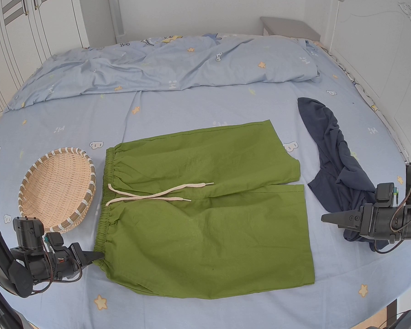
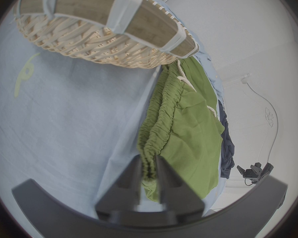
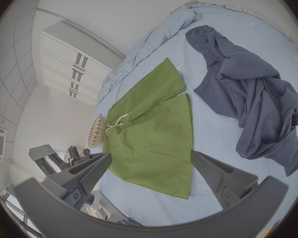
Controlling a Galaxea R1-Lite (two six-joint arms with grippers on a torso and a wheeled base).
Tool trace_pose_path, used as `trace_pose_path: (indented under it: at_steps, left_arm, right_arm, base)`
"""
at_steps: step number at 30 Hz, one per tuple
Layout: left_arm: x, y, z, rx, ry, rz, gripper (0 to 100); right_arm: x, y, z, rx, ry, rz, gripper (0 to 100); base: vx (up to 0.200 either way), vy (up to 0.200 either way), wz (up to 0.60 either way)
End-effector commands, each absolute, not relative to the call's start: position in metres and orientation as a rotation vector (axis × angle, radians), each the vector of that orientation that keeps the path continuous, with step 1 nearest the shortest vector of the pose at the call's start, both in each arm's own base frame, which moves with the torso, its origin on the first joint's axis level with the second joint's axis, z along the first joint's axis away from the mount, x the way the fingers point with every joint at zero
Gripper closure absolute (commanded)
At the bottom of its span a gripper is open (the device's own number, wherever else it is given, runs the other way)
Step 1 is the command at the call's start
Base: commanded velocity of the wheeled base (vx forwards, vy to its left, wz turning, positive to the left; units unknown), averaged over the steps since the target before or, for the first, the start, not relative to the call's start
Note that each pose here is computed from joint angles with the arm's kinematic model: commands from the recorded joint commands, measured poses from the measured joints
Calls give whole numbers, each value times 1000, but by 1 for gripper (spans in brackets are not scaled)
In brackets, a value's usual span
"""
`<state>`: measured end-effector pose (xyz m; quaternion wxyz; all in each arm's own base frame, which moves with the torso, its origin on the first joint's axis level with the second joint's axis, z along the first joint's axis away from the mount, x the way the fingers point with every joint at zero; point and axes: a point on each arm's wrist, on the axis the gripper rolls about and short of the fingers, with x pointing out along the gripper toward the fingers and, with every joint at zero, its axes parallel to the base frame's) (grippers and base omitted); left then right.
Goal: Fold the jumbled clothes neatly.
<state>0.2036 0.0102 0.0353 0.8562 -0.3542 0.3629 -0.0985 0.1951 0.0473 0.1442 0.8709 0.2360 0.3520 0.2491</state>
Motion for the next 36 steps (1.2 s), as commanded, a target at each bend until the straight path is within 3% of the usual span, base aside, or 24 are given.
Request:
trace_pose_path:
  at_steps: [1,8,19,24,36]
  left_arm:
    - [202,10,33,-748,776,-203,100]
    - [187,11,32,-750,764,-194,100]
    - [186,10,29,-757,790,-186,100]
    - [186,10,30,-754,788,-191,100]
    - [186,10,30,-754,784,-189,100]
  right_arm:
    - [196,47,143,493,739,519,0]
    - [186,47,130,496,797,507,0]
    - [182,48,54,374,1061,519,0]
    - [186,54,36,388,1033,595,0]
    - [184,55,21,397,1043,606,0]
  base:
    - [0,0,0]
    - [0,0,0]
    - [0,0,0]
    - [0,0,0]
    - [0,0,0]
